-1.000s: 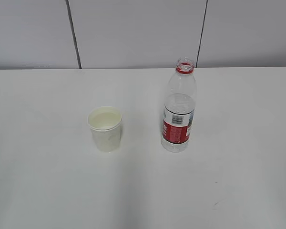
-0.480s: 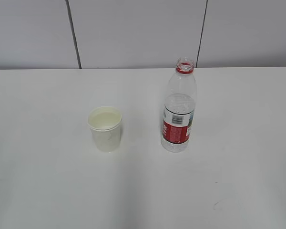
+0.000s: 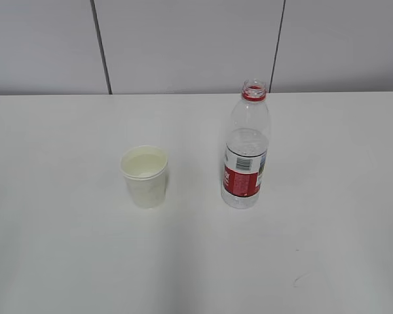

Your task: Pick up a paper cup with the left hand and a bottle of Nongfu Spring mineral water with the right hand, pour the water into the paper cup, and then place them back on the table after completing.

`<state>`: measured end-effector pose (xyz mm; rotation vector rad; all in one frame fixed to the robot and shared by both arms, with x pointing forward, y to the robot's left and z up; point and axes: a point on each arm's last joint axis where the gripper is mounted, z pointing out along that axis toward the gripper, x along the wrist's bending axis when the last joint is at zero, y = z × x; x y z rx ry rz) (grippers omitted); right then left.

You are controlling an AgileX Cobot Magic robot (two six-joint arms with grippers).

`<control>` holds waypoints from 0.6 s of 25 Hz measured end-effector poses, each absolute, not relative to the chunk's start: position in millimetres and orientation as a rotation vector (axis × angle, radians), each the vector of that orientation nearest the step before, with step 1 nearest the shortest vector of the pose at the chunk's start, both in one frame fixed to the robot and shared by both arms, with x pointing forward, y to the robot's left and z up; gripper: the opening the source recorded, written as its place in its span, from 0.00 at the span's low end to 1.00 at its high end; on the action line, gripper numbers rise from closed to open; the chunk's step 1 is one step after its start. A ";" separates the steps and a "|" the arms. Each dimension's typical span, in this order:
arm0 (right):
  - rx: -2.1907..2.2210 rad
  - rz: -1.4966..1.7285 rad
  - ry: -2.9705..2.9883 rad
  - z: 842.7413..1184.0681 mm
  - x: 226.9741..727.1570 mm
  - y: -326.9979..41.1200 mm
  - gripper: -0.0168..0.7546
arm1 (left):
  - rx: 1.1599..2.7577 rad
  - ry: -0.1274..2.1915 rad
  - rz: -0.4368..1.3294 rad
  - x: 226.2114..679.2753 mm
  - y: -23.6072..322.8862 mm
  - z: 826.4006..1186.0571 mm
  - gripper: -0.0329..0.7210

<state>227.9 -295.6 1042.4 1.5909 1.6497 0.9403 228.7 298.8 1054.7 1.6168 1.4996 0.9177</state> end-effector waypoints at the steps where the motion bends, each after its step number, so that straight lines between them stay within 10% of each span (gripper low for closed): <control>1: 1.591 0.940 1.650 1042.4 227.9 -295.6 0.76 | 1.617 1.500 0.918 228.7 298.8 1054.7 0.77; 15: 1.591 0.940 1.650 1042.4 227.9 -295.6 0.76 | 1.617 1.500 0.918 228.7 298.8 1054.7 0.77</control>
